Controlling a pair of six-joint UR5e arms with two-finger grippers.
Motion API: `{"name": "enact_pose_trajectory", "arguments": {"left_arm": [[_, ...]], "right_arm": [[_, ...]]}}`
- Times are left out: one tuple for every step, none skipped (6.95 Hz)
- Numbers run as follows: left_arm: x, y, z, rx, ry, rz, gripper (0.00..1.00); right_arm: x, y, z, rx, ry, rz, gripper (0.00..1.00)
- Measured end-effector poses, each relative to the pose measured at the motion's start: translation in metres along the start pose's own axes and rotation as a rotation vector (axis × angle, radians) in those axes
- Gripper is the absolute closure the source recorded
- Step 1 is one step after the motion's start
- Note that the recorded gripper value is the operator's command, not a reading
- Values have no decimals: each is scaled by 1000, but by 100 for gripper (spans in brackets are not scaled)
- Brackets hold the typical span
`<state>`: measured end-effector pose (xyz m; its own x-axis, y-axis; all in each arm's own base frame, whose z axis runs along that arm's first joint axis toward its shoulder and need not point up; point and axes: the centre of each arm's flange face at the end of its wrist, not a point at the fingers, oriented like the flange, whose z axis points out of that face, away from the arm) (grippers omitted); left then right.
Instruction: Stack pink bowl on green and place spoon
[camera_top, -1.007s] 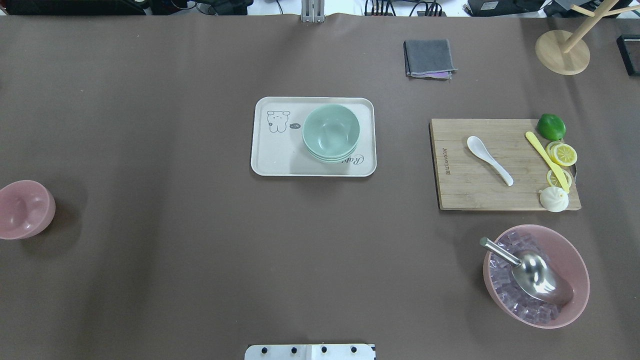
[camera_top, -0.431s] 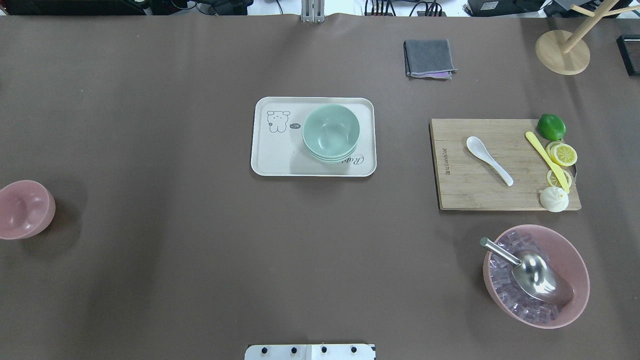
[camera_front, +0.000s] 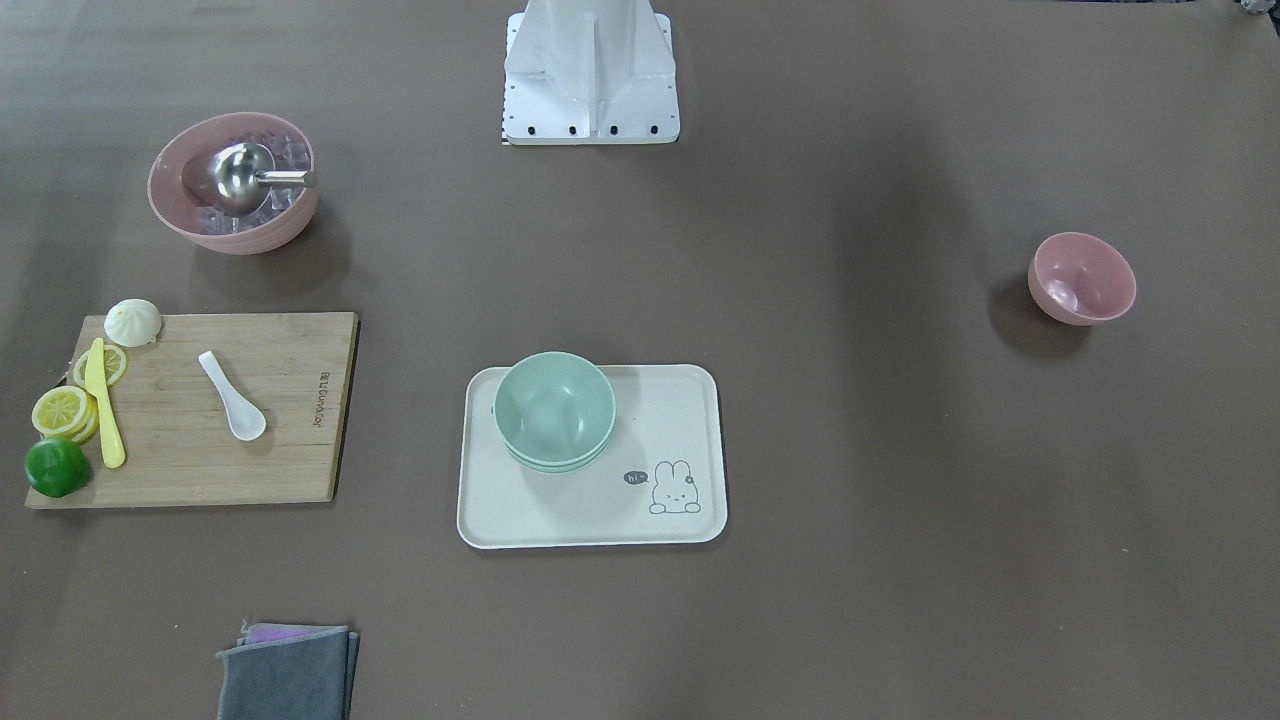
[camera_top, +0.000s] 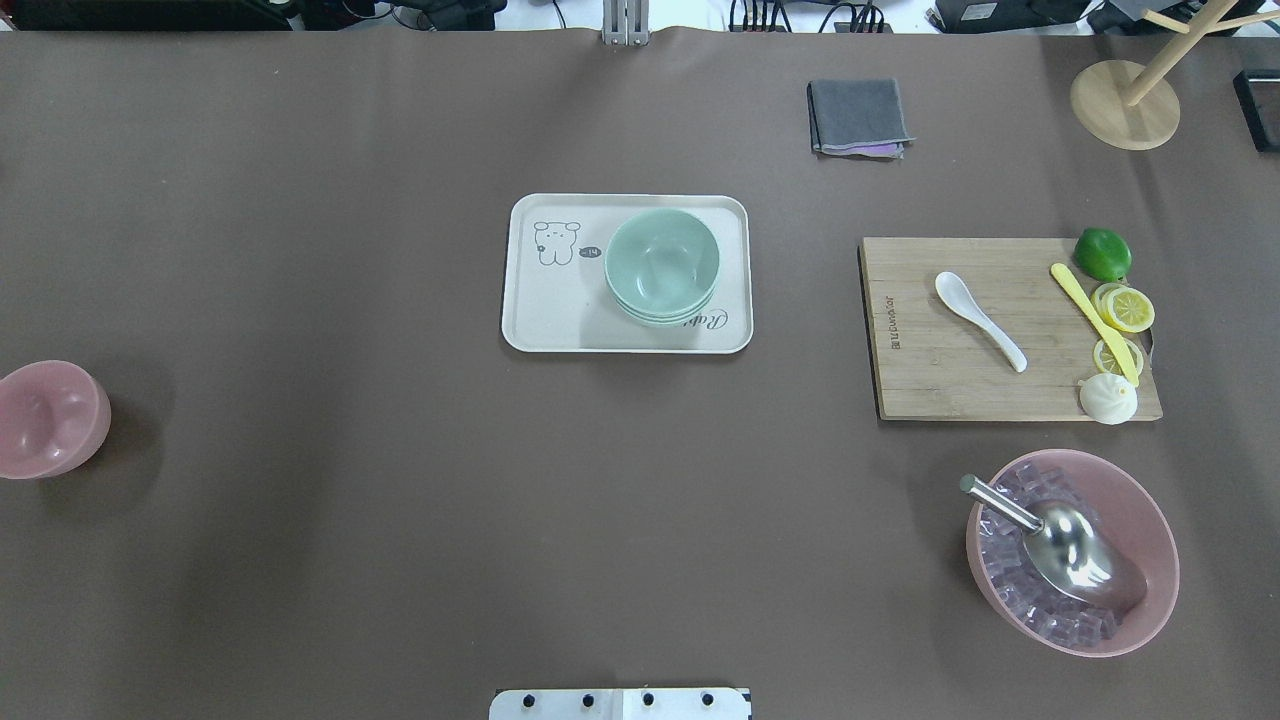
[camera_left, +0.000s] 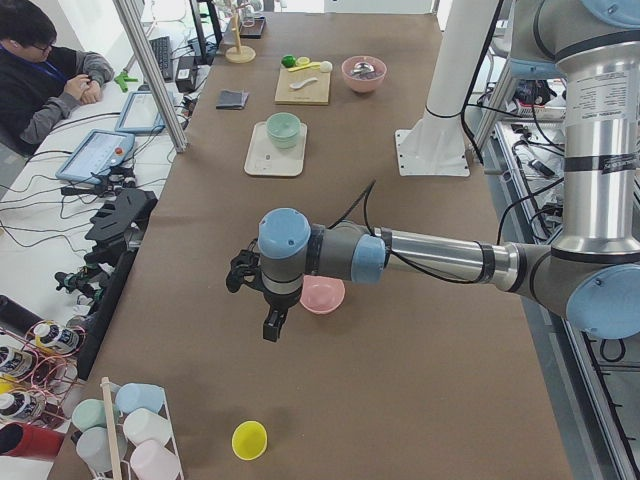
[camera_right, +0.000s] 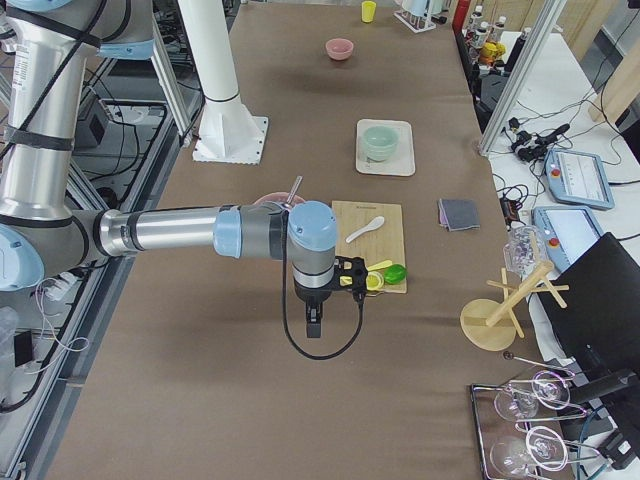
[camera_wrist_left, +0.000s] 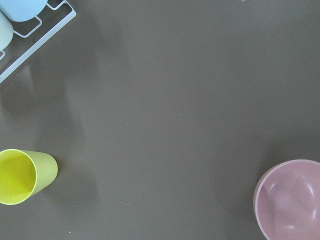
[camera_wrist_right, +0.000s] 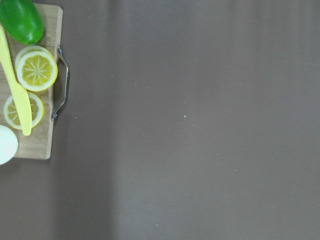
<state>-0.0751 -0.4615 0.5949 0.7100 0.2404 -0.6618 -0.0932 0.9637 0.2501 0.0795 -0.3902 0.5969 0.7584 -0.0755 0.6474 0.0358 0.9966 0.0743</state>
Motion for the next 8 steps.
{"name": "enact_pose_trajectory", "arguments": {"left_arm": [[-2,0,2,-3,2,-3,1],[-3,1,3,-1,2,-3,1],[0,-1,2,5,2,-9,1],[10,-11,5,1,5,-5,1],[18,-17,17,-20,12,6,0],[19,-10,35,-56,19,-6,0],[24,0,54,-93,27,-34,0],[36,7,76,-117,33,-66,0]], "right_arm": [[0,0,0,2,-2,-6,0],[0,0,1,1,-5,-6,0],[-1,-1,2,3,-22,-8,0],[-6,-2,4,5,-54,-14,0],[-12,-3,11,-8,-80,-23,0],[-18,-5,22,-32,-92,-27,0],[-26,-7,31,-54,-99,-17,0],[-37,-10,39,-64,-101,4,0]]}}
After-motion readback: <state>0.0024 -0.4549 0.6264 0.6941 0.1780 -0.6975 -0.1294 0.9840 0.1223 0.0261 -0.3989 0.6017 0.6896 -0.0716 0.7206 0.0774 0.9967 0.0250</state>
